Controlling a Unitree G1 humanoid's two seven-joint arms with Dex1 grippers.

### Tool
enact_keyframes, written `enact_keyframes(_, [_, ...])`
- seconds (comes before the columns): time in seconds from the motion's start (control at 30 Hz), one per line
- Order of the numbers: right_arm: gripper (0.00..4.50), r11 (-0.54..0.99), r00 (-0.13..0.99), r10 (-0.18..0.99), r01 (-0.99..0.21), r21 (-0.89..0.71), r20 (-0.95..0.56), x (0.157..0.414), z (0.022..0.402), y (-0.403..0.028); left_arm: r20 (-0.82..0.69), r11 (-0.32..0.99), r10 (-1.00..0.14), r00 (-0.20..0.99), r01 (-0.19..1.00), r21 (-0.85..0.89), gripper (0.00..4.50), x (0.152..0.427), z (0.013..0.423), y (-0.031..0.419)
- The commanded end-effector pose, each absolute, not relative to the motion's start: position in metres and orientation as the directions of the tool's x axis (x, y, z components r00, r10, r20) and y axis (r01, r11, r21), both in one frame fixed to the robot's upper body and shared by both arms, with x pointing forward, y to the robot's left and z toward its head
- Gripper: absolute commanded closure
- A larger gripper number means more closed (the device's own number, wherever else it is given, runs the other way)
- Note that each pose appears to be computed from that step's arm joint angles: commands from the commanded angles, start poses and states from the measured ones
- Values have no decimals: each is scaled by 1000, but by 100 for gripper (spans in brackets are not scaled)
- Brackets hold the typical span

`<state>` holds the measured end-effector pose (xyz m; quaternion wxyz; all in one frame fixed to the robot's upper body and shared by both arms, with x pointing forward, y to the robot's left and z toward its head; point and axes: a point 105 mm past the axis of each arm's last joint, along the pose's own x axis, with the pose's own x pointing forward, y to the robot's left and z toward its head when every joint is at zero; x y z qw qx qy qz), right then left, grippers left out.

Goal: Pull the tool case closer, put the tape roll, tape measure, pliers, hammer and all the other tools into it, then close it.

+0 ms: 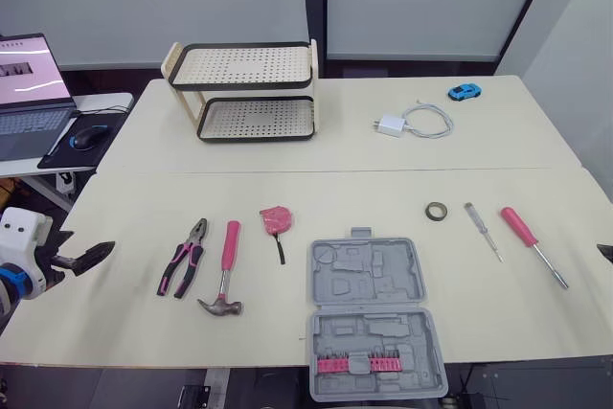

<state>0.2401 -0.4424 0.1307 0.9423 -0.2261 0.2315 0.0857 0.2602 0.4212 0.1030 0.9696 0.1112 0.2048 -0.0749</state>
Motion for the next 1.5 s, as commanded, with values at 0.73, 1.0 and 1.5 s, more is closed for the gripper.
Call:
enact_keyframes(0.73, [0,776,864,189,-423,-467,-467,268,145,-397,-262,930,-276,925,326,171,5,281,155,376])
enact_keyframes(1.0, [0,732,837,269,-500,-463,-477,278,151,-369,-153,838,-493,856,515,182,5,301,191,309])
enact_keyframes(1.5, [0,611,741,425,-659,-439,-520,286,151,-305,-79,581,-795,601,793,185,5,301,210,181])
